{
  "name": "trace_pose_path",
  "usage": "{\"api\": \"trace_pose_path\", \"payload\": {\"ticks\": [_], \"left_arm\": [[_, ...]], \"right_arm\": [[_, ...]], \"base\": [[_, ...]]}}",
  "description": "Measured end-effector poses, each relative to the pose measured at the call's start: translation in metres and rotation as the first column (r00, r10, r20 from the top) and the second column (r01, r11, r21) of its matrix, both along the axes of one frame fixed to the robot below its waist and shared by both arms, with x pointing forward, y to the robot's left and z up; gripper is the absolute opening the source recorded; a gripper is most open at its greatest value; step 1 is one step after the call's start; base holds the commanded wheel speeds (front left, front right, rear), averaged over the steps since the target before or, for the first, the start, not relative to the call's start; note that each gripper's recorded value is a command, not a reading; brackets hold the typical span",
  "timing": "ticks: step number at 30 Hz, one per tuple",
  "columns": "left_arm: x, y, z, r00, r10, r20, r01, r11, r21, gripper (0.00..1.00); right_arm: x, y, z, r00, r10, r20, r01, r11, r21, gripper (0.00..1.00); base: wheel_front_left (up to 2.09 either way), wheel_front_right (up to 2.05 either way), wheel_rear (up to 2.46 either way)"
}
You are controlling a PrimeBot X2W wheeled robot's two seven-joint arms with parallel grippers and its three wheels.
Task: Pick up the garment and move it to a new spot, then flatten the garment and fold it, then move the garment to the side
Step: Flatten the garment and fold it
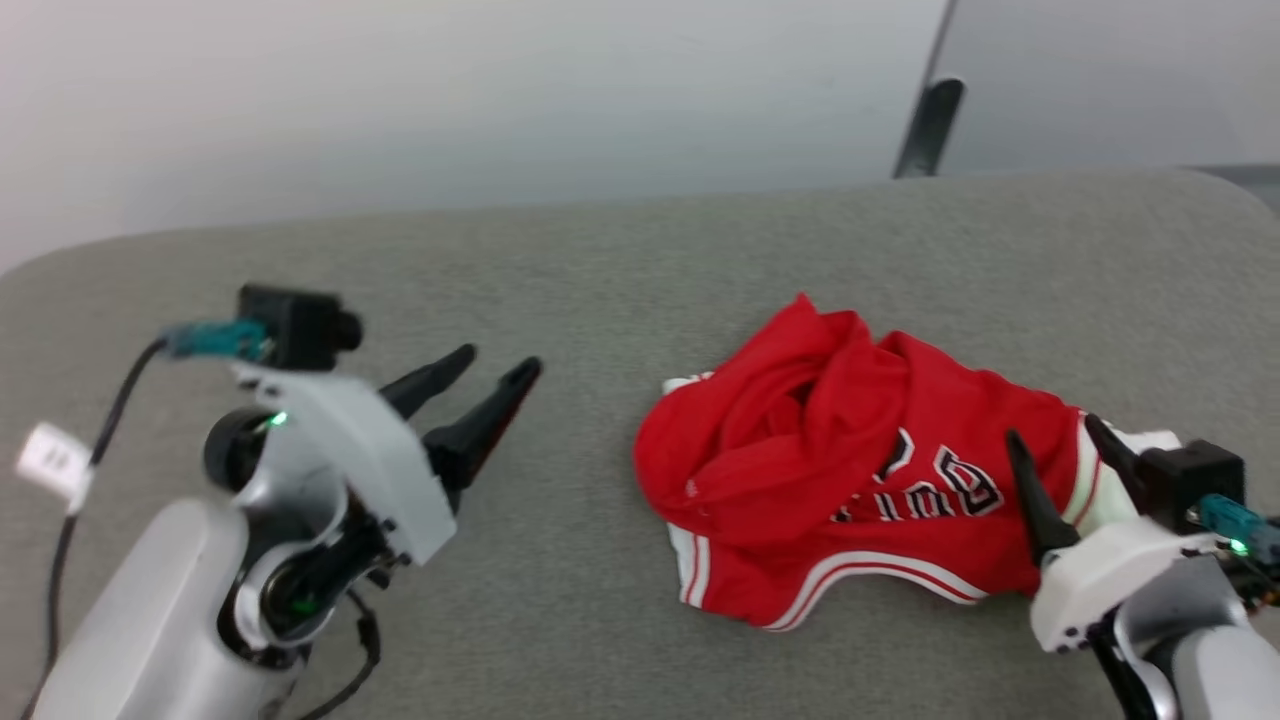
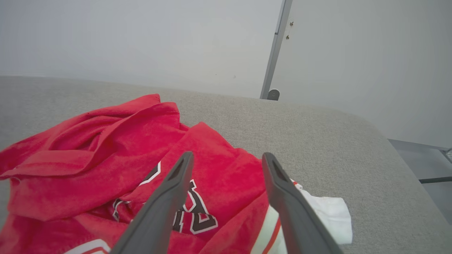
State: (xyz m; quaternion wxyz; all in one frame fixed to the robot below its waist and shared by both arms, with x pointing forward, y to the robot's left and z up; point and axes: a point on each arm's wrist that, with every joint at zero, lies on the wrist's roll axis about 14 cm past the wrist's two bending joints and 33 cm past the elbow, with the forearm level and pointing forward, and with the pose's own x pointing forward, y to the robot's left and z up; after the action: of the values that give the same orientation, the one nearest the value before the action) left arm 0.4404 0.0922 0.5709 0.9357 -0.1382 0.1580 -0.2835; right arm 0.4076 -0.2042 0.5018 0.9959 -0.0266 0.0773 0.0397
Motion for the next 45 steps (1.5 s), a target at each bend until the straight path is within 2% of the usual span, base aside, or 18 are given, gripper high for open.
{"api": "trace_pose_path", "payload": {"ticks": [3,7,13,19,25,31,32,33,34,36,39,45], "left_arm": [[0.0,-0.026,-0.009,0.991,-0.085,-0.1,0.088,0.996,0.023,1.0],[-0.007,-0.054,-0.031,0.946,-0.184,-0.267,0.204,0.978,0.05,1.0],[-0.006,-0.083,-0.049,0.89,-0.263,-0.373,0.319,0.943,0.096,1.0],[0.005,-0.09,-0.081,0.863,-0.255,-0.437,0.36,0.916,0.177,1.0],[0.006,-0.087,-0.123,0.809,-0.225,-0.542,0.401,0.887,0.23,1.0],[-0.002,-0.092,-0.146,0.747,-0.221,-0.627,0.437,0.874,0.214,1.0],[-0.003,-0.091,-0.148,0.739,-0.219,-0.637,0.444,0.87,0.216,0.91],[-0.003,-0.091,-0.149,0.737,-0.218,-0.64,0.446,0.868,0.218,0.73],[-0.002,-0.092,-0.148,0.736,-0.221,-0.64,0.445,0.87,0.211,0.45],[-0.002,-0.095,-0.144,0.735,-0.241,-0.634,0.454,0.869,0.196,0.0],[0.0,-0.094,-0.142,0.735,-0.243,-0.633,0.459,0.865,0.201,0.0],[0.026,-0.089,-0.11,0.81,-0.232,-0.539,0.414,0.877,0.245,0.0]], "right_arm": [[0.0,-0.003,0.0,1.0,-0.016,0.005,0.016,1.0,0.009,1.0],[-0.005,-0.016,-0.008,0.998,-0.058,-0.012,0.058,0.998,0.014,1.0],[-0.011,-0.029,-0.021,0.993,-0.11,-0.038,0.111,0.993,0.026,1.0],[-0.016,-0.04,-0.03,0.987,-0.149,-0.058,0.152,0.988,0.036,1.0],[-0.018,-0.048,-0.04,0.98,-0.181,-0.083,0.185,0.982,0.041,1.0],[-0.018,-0.053,-0.046,0.976,-0.197,-0.097,0.202,0.979,0.043,1.0],[-0.018,-0.053,-0.047,0.975,-0.198,-0.101,0.203,0.978,0.043,1.0],[-0.018,-0.053,-0.048,0.975,-0.198,-0.102,0.204,0.978,0.044,1.0],[-0.018,-0.052,-0.048,0.975,-0.198,-0.103,0.203,0.978,0.044,1.0],[-0.018,-0.052,-0.049,0.975,-0.197,-0.103,0.203,0.978,0.046,1.0],[-0.016,-0.05,-0.049,0.976,-0.194,-0.101,0.199,0.979,0.048,1.0],[-0.014,-0.05,-0.045,0.978,-0.19,-0.087,0.195,0.979,0.051,1.0]], "base": [[0.0,0.0,0.0],[0.0,0.0,0.0],[0.0,0.0,0.0],[0.0,0.0,0.0],[0.0,0.0,0.0],[0.0,0.0,0.0],[0.0,0.0,0.0],[0.0,0.0,0.0],[0.0,0.0,0.0],[0.0,0.0,0.0],[0.0,0.0,0.0],[0.0,0.0,0.0]]}}
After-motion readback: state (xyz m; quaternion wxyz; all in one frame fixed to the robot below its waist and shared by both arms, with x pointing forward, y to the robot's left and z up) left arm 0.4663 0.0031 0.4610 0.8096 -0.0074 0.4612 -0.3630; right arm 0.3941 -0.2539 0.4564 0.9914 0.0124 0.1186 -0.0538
